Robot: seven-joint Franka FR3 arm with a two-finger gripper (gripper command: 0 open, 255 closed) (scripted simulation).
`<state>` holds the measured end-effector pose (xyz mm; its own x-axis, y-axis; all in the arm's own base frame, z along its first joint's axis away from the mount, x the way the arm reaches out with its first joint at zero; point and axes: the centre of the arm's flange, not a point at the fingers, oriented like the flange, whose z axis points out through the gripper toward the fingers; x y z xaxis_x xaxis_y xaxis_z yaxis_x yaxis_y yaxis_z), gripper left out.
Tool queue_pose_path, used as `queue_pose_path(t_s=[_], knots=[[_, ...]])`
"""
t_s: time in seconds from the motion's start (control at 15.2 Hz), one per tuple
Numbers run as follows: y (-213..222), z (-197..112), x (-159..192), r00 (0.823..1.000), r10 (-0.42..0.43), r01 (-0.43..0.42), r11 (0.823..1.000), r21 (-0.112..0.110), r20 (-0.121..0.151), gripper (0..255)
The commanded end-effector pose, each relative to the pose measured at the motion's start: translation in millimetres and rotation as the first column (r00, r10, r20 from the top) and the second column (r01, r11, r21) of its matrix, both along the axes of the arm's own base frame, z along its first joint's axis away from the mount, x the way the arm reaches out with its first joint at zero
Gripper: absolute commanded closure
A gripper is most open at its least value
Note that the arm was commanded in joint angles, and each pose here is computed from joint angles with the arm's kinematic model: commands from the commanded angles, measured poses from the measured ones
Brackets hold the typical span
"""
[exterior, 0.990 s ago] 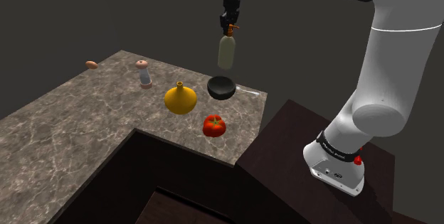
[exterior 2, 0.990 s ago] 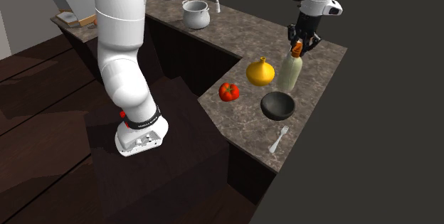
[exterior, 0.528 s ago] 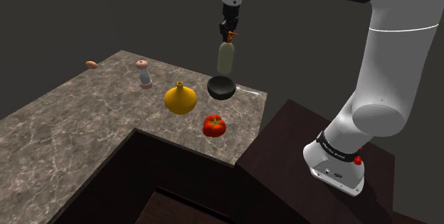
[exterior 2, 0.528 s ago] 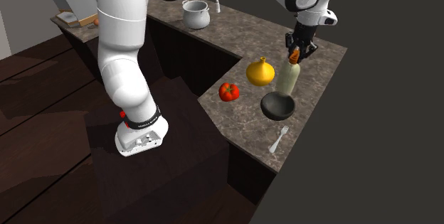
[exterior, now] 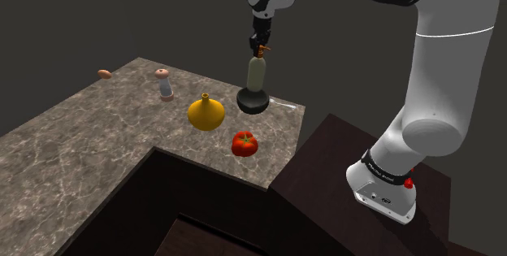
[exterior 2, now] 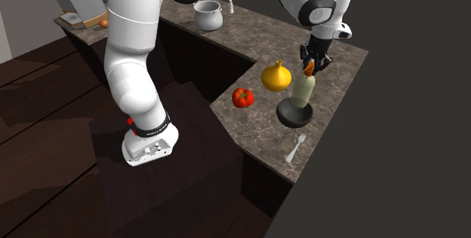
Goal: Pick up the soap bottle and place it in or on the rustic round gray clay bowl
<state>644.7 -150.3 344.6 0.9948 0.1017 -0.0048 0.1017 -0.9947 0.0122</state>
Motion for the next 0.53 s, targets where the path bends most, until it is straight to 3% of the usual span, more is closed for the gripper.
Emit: queue_pose_path(t_s=[0.0, 0.46], knots=[[0, -9, 0, 1.0, 0.0, 0.0, 1.0, 0.0, 0.001, 255], [0, -46, 0, 1.0, 0.0, 0.0, 1.0, 0.0, 0.001, 255]])
